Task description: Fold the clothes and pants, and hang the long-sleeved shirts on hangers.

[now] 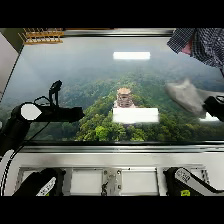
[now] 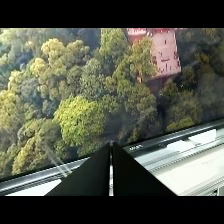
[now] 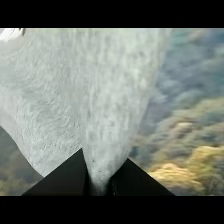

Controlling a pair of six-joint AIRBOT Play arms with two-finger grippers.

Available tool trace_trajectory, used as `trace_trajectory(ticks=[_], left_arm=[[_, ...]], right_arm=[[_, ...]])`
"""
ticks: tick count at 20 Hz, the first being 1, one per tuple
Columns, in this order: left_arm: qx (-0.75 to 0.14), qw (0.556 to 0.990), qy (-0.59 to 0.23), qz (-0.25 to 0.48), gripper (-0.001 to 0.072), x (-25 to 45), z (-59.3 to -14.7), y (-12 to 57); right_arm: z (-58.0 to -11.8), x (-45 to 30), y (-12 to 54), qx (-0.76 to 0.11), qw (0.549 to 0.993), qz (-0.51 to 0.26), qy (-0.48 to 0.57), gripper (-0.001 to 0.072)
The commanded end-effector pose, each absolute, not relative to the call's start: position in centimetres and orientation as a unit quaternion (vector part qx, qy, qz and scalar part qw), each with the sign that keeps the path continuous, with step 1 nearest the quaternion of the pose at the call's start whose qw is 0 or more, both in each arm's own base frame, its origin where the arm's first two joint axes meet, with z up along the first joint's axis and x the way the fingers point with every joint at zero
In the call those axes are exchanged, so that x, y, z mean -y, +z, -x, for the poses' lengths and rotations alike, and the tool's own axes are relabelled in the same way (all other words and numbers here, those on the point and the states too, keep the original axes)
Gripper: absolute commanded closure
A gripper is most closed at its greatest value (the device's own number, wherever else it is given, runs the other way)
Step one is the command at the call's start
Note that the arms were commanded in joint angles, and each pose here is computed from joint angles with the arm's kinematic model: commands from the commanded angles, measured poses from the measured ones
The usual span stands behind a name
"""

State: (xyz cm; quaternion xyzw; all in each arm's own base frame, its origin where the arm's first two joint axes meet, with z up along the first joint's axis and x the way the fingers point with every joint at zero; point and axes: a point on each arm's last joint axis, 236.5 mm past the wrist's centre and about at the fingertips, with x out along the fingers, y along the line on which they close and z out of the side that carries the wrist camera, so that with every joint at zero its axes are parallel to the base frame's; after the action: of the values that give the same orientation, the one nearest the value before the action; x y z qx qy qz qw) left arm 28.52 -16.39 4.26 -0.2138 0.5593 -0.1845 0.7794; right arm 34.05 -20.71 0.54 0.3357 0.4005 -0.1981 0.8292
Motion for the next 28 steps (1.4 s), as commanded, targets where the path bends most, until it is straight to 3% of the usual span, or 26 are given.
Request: trace_trajectory(ticks=[1,6,8,9,10,11,13,16,20,25,28], left_arm=[[-0.556,0.781,-0.180,0.220,0.0701,16.4,-28.8,4.4],[-0.551,0.784,-0.179,0.221,0.0701,16.3,-29.0,4.4],[-0.550,0.786,-0.179,0.221,0.0701,16.3,-29.1,4.5],[-0.550,0.786,-0.178,0.220,0.0701,16.3,-29.1,4.4],[-0.550,0.786,-0.178,0.220,0.0701,16.3,-29.1,4.4],[-0.550,0.786,-0.178,0.220,0.0701,16.3,-29.1,4.4],[-0.550,0.786,-0.178,0.220,0.0701,16.3,-29.1,4.4],[-0.550,0.786,-0.178,0.220,0.0701,16.3,-29.1,4.3],[-0.549,0.787,-0.178,0.220,0.0701,16.3,-29.2,4.4],[-0.546,0.788,-0.177,0.221,0.0701,16.3,-29.3,4.4],[-0.546,0.788,-0.177,0.221,0.0701,16.3,-29.3,4.4]], right_arm=[[-28.1,26.5,-0.8,-0.382,0.796,-0.371,-0.288,0.0698],[-23.7,24.6,-5.2,-0.454,0.737,-0.390,-0.313,0.0697],[-22.4,23.4,-6.1,-0.487,0.721,-0.387,-0.305,0.0663],[-22.2,22.9,-6.1,-0.495,0.717,-0.389,-0.299,0.0519],[-22.0,22.5,-6.0,-0.502,0.718,-0.385,-0.290,0.0252],[-21.9,22.2,-5.5,-0.507,0.725,-0.373,-0.280,0.0042],[-22.2,22.4,-3.0,-0.487,0.756,-0.340,-0.276,0.0045],[-24.7,21.1,5.0,-0.392,0.845,-0.261,-0.253,0.0047],[-29.8,9.9,12.0,-0.322,0.917,-0.215,-0.098,0.0047],[-31.0,-4.0,12.9,-0.348,0.921,-0.142,0.107,0.0047],[-30.4,-8.3,12.2,-0.368,0.906,-0.121,0.171,0.0047]])
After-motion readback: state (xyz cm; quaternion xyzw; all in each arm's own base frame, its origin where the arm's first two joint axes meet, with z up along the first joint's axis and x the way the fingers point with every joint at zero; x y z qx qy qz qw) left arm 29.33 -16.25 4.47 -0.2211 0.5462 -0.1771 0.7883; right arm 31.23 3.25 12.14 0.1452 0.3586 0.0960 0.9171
